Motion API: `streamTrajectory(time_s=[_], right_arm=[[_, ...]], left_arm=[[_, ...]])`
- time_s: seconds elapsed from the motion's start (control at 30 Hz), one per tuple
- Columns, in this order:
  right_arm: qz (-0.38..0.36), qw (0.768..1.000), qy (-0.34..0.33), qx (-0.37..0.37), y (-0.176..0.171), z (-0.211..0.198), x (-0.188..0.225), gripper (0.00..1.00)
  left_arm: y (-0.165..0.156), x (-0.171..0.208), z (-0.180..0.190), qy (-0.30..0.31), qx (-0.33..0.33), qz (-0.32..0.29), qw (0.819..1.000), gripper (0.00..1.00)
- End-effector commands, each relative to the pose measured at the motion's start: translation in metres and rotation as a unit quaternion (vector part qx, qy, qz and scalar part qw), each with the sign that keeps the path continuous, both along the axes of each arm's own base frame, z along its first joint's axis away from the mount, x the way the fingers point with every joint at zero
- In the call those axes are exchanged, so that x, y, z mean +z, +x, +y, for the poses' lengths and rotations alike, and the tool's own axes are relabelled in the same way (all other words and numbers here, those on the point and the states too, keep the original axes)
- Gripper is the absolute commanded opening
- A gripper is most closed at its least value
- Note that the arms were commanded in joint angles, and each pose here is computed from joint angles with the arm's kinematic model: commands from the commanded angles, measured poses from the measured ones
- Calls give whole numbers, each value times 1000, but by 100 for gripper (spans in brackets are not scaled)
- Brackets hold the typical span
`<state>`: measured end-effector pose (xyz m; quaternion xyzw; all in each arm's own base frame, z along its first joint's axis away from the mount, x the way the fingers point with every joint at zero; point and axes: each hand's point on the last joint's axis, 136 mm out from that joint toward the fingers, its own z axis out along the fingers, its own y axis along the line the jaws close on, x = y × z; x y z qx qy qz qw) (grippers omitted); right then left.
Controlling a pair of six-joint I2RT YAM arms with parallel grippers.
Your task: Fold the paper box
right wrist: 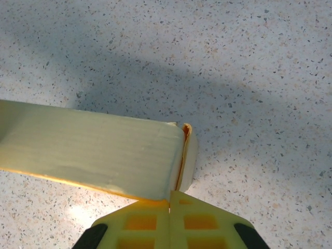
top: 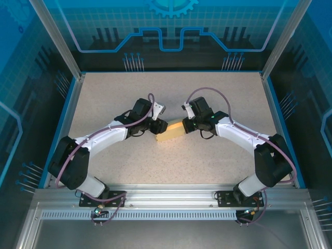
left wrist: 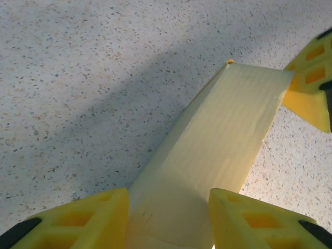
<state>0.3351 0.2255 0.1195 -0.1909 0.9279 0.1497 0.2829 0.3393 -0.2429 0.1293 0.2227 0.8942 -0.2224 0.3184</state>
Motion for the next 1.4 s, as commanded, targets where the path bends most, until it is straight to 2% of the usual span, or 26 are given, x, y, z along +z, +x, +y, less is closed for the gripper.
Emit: streamTrajectory(time_s=[0.0, 0.2, 0.37, 0.6, 0.8, 1.0, 1.23, 1.37], right_arm=[[-3, 1000, -8, 16, -10, 1, 4, 11], [-25, 1000, -8, 17, -15, -7, 26, 25], [-31, 999, 25, 21, -13, -6, 42, 37], [7, 996, 79, 32, 13, 4, 36, 46], [53, 992, 106, 38, 27, 9, 13, 46], [84, 989, 115, 27, 19, 2, -13, 42], [95, 989, 114, 12, 10, -5, -33, 39], [94, 989, 116, 8, 7, -6, -36, 40]], left_arm=[[-7, -12, -1, 27, -18, 2, 999, 46], [-10, -23, 0, 37, -16, 1, 999, 46], [-13, -26, -2, 44, -18, -4, 999, 47], [-13, -17, 0, 40, -14, -18, 999, 47], [-13, -10, 0, 36, -13, -27, 999, 47], [-10, 2, 0, 22, -5, -40, 999, 49], [-7, 29, 8, -16, 46, -70, 996, 56], [-15, 24, 23, -35, 82, -48, 995, 61]])
